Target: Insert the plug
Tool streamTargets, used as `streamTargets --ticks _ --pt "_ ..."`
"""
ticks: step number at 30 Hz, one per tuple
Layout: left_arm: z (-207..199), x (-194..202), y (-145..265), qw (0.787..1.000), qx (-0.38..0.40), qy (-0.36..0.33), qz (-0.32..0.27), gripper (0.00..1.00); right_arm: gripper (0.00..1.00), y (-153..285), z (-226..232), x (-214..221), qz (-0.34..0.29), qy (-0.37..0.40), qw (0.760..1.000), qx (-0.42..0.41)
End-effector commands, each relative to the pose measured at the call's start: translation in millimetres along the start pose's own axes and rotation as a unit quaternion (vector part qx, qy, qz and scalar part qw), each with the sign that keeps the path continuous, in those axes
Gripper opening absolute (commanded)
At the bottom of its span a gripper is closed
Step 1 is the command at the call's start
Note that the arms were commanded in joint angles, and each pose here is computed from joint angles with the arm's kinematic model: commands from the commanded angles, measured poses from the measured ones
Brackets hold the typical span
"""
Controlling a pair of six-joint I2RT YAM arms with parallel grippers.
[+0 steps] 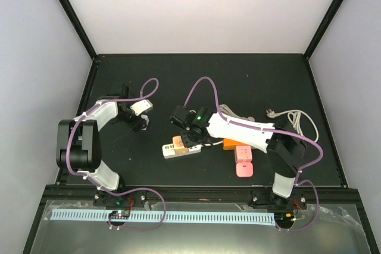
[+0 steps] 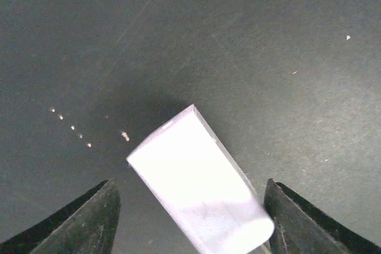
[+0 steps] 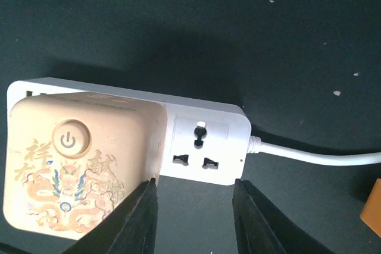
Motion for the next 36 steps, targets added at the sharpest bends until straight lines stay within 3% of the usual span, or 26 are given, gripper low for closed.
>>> streamTargets --ticks 1,10,16,21,26,30,36 --pt "12.3 -1.7 7.0 0.999 -0.041 0.006 0.021 0.61 0.39 27.0 5.8 -9.8 -0.05 0.013 0.998 -0.045" --pt "10.3 -5.3 3.7 1.0 -0.007 -0.015 0.009 0.38 0.53 57.8 -4.9 -15.1 -0.089 0.026 0.992 -0.089" --pt "5.1 -21.1 12.0 0.995 0.056 -0.067 -0.046 0.02 0.64 81.1 -21.1 -23.0 -0.116 0.032 0.984 -0.132" --pt "-19.5 -44.5 63.5 0.969 0.092 -0.185 -0.138 0.02 0.67 104.9 -45.4 -27.1 -0.154 0.031 0.966 -0.205" --pt "-59.3 -65.7 122.3 0.918 0.09 -0.316 -0.223 0.02 0.74 123.8 -46.2 -21.0 -0.211 0.1 0.931 -0.282" --pt "-94.7 -80.0 149.1 0.886 0.119 -0.381 -0.236 0.02 0.77 135.1 -40.9 -16.0 -0.265 0.186 0.885 -0.333" --pt "-133.4 -89.9 174.0 0.85 0.157 -0.423 -0.271 0.02 0.76 150.6 -19.3 5.2 -0.285 0.31 0.812 -0.403"
Point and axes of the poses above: each gripper's point midway between its finger pads, its own y axis back along the fingers, its own z axis along the line the jaws close on, x = y × z, the point moved 8 cm from there along y, back along the fingers, and after that the axes turned 15 degrees about -y, right-handed, at the moved point
